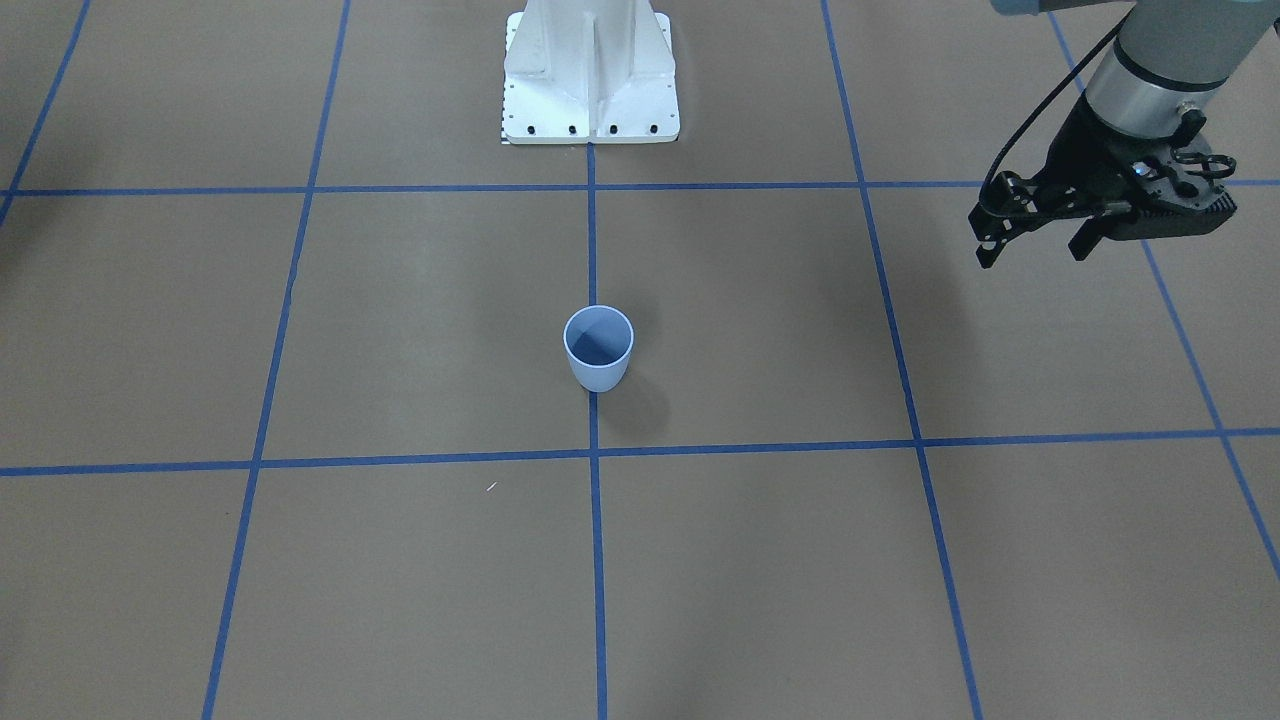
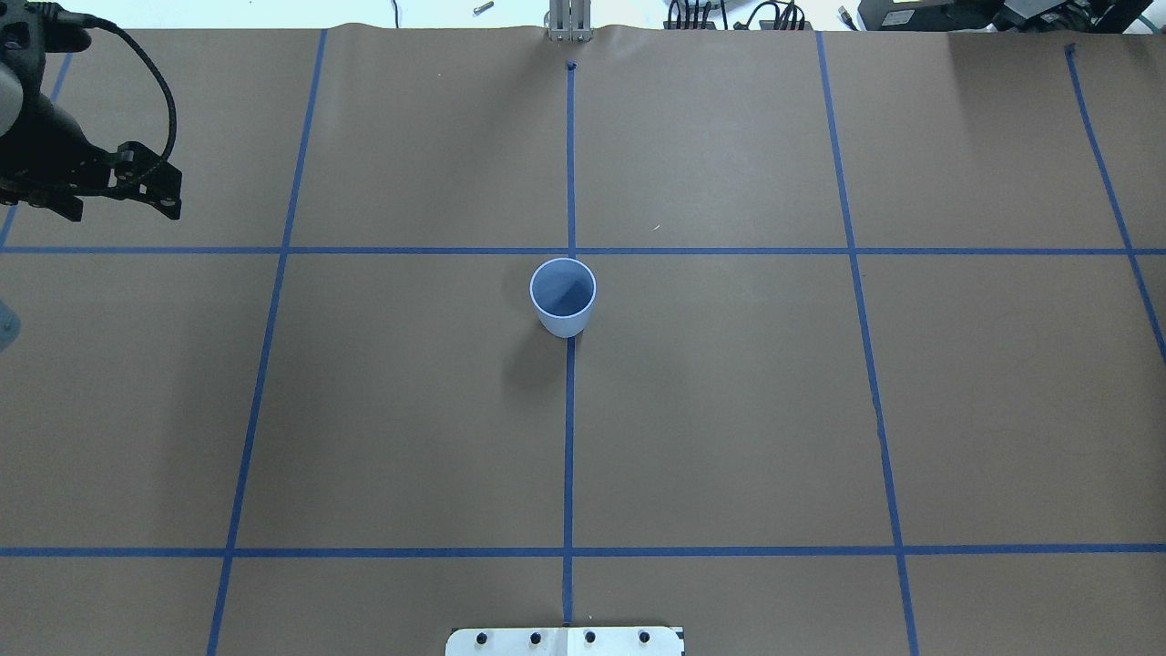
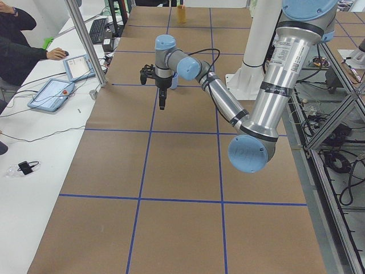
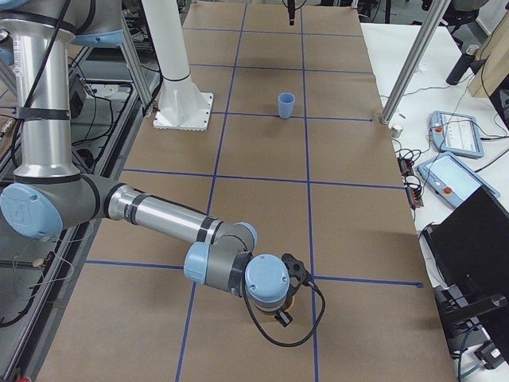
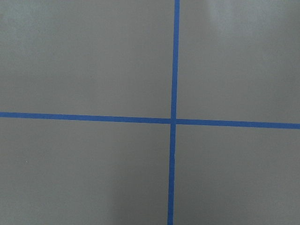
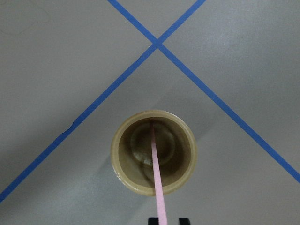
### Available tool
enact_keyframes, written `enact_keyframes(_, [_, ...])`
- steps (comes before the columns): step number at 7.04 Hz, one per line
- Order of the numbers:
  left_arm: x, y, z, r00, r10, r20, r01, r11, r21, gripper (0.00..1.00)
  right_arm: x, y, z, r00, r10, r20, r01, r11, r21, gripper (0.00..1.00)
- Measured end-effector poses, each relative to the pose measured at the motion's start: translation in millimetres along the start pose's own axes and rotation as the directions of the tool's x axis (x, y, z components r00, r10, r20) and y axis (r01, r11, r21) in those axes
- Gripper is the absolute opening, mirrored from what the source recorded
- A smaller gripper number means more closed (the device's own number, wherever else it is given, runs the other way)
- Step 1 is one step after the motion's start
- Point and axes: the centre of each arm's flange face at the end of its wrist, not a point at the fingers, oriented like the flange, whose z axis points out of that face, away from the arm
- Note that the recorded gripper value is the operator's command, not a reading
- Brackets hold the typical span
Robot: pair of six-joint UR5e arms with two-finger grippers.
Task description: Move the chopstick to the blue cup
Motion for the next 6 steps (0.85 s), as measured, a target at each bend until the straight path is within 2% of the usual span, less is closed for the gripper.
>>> enact_keyframes(3, [0.4, 0.5, -1.3, 1.0, 0.0, -0.002, 0.0, 1.0, 0.002, 0.98, -0.2, 3.6, 2.0, 1.0, 0.004, 0.0, -0.004, 1.0, -0.008, 0.29])
enact_keyframes(4, [0.6, 0.8, -1.8, 1.0, 0.0, -0.003, 0.0, 1.0, 0.002, 0.98, -0.2, 5.3, 3.1, 1.0, 0.007, 0.0, -0.007, 1.0, -0.013, 0.26])
enact_keyframes(6, [1.3, 1.5, -3.5, 1.0, 0.002, -0.006, -0.002, 1.0, 0.004, 0.98, -0.5, 6.8, 5.0, 1.0, 0.009, 0.001, -0.009, 1.0, -0.018, 0.1])
